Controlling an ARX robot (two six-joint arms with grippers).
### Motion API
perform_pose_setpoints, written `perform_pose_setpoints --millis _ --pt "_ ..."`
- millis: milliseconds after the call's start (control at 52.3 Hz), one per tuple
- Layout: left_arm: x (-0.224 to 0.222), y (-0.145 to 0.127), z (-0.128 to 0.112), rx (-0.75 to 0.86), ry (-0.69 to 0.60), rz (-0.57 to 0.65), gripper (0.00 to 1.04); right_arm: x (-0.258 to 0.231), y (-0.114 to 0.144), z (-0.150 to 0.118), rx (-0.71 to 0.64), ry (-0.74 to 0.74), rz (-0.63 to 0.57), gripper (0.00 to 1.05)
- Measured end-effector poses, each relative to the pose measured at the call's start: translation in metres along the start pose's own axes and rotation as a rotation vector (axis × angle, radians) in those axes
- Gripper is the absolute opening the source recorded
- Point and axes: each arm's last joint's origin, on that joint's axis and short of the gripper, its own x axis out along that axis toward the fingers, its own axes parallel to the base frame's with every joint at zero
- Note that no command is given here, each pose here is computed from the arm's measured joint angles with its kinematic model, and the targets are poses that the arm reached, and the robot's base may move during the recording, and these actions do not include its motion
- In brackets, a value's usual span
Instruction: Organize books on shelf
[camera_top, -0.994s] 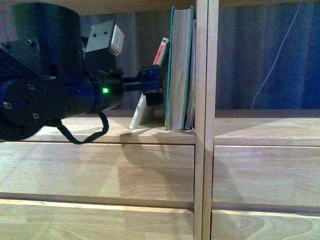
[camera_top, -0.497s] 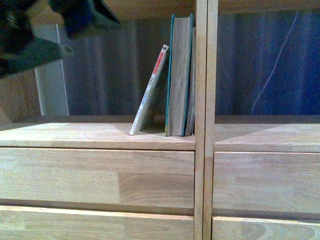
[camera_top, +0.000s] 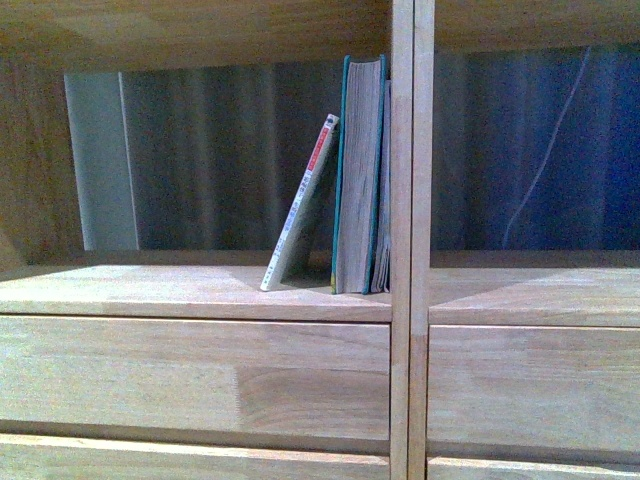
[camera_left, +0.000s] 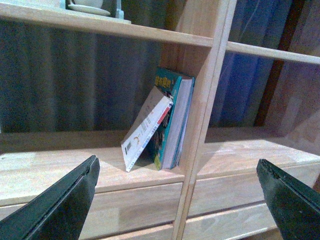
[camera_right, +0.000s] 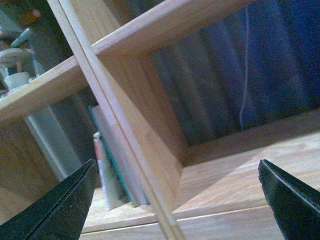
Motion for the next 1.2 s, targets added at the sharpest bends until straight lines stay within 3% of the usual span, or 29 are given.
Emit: perform_pose_setpoints --millis 268,535,573,611,669,783,1089,1204 --pt "-0.045 -0.001 -0.023 0.002 0.037 0.008 0.97 0.002 0.0 0.022 -0.42 -0.187 -0.046 0.98" --pt "-0.051 0.008 -0.037 0.006 0.051 0.044 0.97 -0.003 -0.007 0.025 -0.457 -0.151 -0.082 0.98" --pt "-0.051 0.006 -0.04 0.0 0.061 0.215 0.89 -0.003 -0.007 0.025 -0.457 -0.152 -0.082 0.98" --pt "-0.053 0.003 -0.051 0.014 0.109 0.349 0.8 -0.002 -0.006 0.026 -0.458 -0.059 -0.033 0.92" --pt "-0.055 0.002 -0.064 0.042 0.132 0.443 0.71 -0.005 -0.009 0.027 -0.458 0.089 0.001 0.84" --pt "-0.058 0.004 -0.089 0.086 0.157 0.546 0.54 -0.022 -0.028 0.006 -0.452 0.303 0.003 0.67" --pt "-0.06 -0.004 -0.136 0.111 0.169 0.54 0.04 -0.051 -0.051 -0.039 -0.435 0.35 -0.019 0.19" --pt "-0.063 -0.004 -0.149 0.114 0.17 0.538 0.03 -0.06 -0.057 -0.05 -0.433 0.348 -0.02 0.03"
